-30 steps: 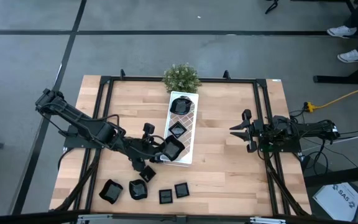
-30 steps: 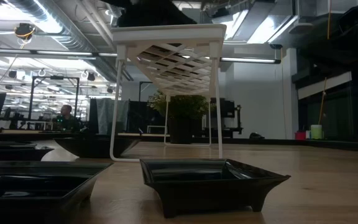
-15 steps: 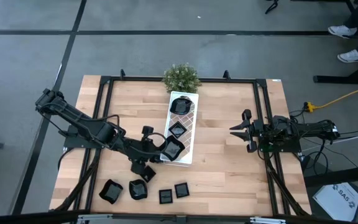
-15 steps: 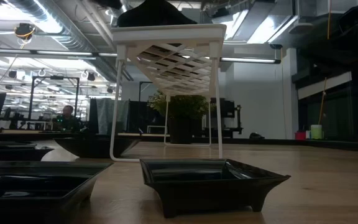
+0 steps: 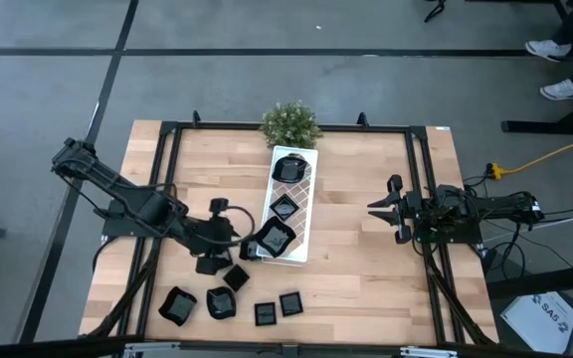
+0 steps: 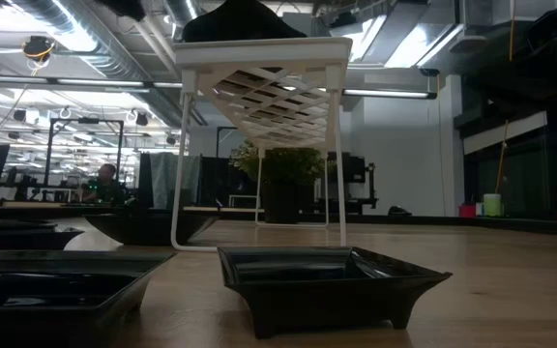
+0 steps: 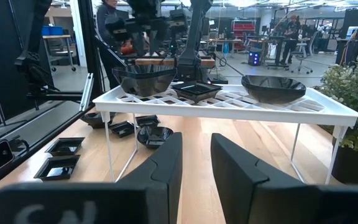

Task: Pick & Place Mini shaped plates
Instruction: Stack the leaf shaped plate on top of the leaf shaped plate on the shelf

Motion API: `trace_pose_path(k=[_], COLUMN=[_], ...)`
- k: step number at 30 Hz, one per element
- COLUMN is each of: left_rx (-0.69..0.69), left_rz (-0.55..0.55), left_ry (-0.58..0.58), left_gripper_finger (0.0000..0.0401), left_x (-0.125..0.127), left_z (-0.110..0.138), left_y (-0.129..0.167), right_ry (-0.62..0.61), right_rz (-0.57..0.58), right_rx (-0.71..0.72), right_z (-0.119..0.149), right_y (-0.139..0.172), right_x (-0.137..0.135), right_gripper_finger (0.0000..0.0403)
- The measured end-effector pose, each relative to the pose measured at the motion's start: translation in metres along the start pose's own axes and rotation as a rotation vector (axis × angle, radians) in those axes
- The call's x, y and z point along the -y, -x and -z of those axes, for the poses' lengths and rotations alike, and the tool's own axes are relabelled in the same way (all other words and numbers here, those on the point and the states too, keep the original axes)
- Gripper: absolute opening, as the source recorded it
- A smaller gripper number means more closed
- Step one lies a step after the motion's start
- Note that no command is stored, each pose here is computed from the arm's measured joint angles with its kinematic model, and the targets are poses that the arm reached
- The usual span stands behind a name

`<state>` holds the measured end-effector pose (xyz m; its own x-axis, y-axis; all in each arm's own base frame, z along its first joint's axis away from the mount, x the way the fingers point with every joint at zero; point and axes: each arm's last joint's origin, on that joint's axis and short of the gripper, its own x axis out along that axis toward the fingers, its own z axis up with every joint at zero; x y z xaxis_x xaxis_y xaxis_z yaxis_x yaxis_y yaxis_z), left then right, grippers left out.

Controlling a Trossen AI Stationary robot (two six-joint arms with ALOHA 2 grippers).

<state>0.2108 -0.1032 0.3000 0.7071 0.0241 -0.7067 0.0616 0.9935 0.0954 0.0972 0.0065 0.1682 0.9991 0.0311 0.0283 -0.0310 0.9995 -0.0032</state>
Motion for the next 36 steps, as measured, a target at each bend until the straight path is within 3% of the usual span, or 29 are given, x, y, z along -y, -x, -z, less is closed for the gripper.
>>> trace_pose_path(k=[9,21,36], left_rx=[-0.003,0.0,-0.006], left_rz=[-0.127,-0.112,-0.115], left_ry=[0.146,0.378,0.478], left_gripper_finger=[0.0087,0.0084,0.0082], left_x=[0.001,-0.002,-0.002], left_z=[0.042,0.097,0.103], left_y=[-0.008,-0.041,-0.043], right_ry=[0.0,0.0,0.0], right_rz=[0.0,0.0,0.0], right_rx=[0.0,0.0,0.0], right_z=[0.0,0.0,0.0], right_y=[0.0,0.0,0.0], right_x=[0.0,0.0,0.0], right_gripper_finger=[0.0085,0.0085,0.0085])
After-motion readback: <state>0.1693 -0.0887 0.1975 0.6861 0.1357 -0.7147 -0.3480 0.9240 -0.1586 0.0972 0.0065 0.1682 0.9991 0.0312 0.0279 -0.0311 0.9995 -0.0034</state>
